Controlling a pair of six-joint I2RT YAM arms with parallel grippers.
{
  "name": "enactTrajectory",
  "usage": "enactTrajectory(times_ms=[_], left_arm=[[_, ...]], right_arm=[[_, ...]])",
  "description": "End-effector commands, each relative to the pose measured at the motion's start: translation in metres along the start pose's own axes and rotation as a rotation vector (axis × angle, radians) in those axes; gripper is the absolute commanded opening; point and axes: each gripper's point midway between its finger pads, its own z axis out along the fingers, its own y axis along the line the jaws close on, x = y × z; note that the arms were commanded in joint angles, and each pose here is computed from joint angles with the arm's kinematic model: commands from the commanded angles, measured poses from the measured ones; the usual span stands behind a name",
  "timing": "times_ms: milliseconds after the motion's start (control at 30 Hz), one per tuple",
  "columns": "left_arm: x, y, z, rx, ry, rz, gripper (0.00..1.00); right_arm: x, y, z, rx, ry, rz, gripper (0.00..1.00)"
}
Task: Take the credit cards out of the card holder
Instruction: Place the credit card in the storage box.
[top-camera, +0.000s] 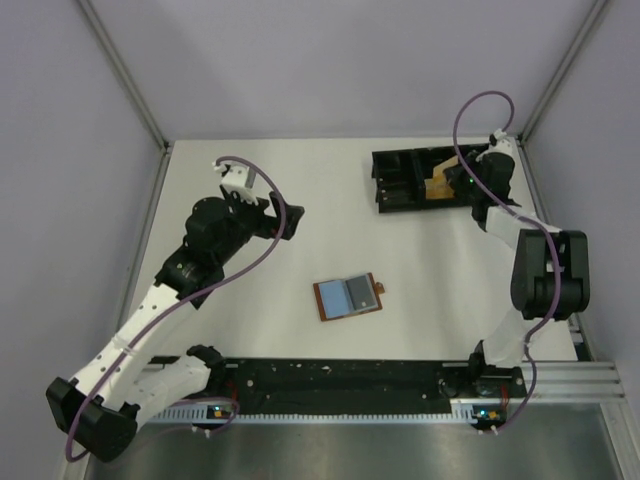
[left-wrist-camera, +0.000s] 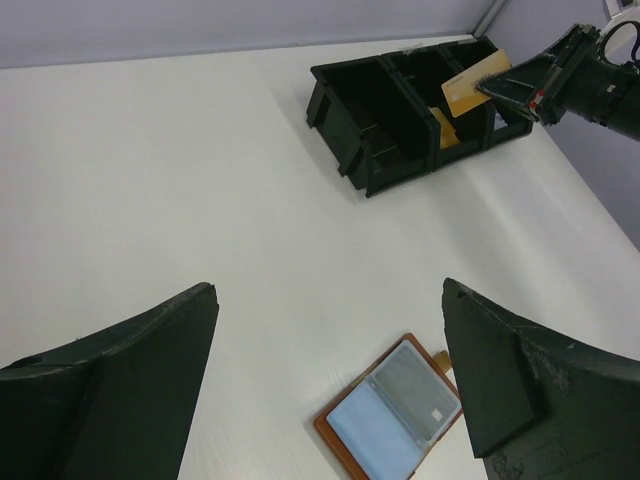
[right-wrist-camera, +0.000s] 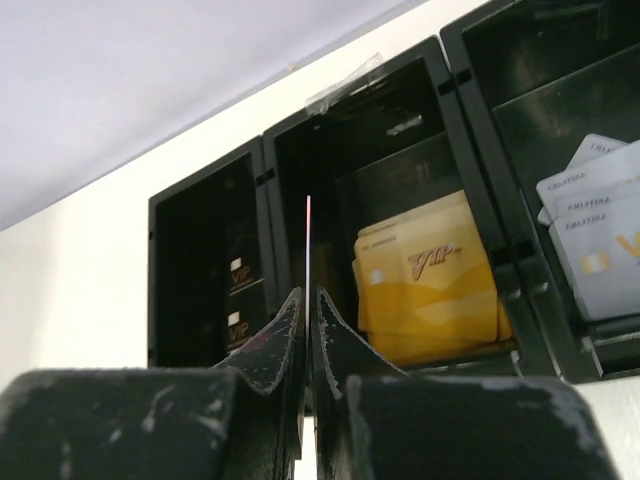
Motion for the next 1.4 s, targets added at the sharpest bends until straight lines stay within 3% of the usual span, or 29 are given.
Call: enactTrajectory(times_ms=[0, 467, 733, 767, 967, 1167, 1367], left_arm=[[-0.02, -0.001, -0.004, -0.001, -0.055, 0.031, 0.97], [-0.006, 0.002, 0.005, -0.003, -0.011, 0.017, 0.98], [0.009, -0.009, 0.013, 0.062, 0.029, -0.039, 0.99], [0.011, -0.012, 0.014, 0.078, 0.033, -0.051, 0.99], [0.035, -0.027, 0.019, 0.176, 0.113, -0.091, 0.99], [0.087, -0.046, 0.02, 0.281, 0.316, -0.23, 0.99], [0.131, -0.068, 0.023, 0.313, 0.457, -0.277, 0.99]], right_arm=[[-0.027, -0.003, 0.021, 0.002, -0.041, -0.056, 0.0], [0.029, -0.014, 0.053, -0.055, 0.14, 0.035, 0.0], [0.013, -0.024, 0.04, 0.05, 0.143, -0.067, 0.43], [0.008, -0.024, 0.036, 0.061, 0.143, -0.087, 0.52], [-0.031, -0.02, 0.006, 0.155, 0.101, -0.202, 0.78], [-0.044, 0.036, -0.055, 0.062, 0.101, -0.265, 0.81], [0.024, 0.108, -0.103, -0.157, 0.219, -0.26, 0.8]])
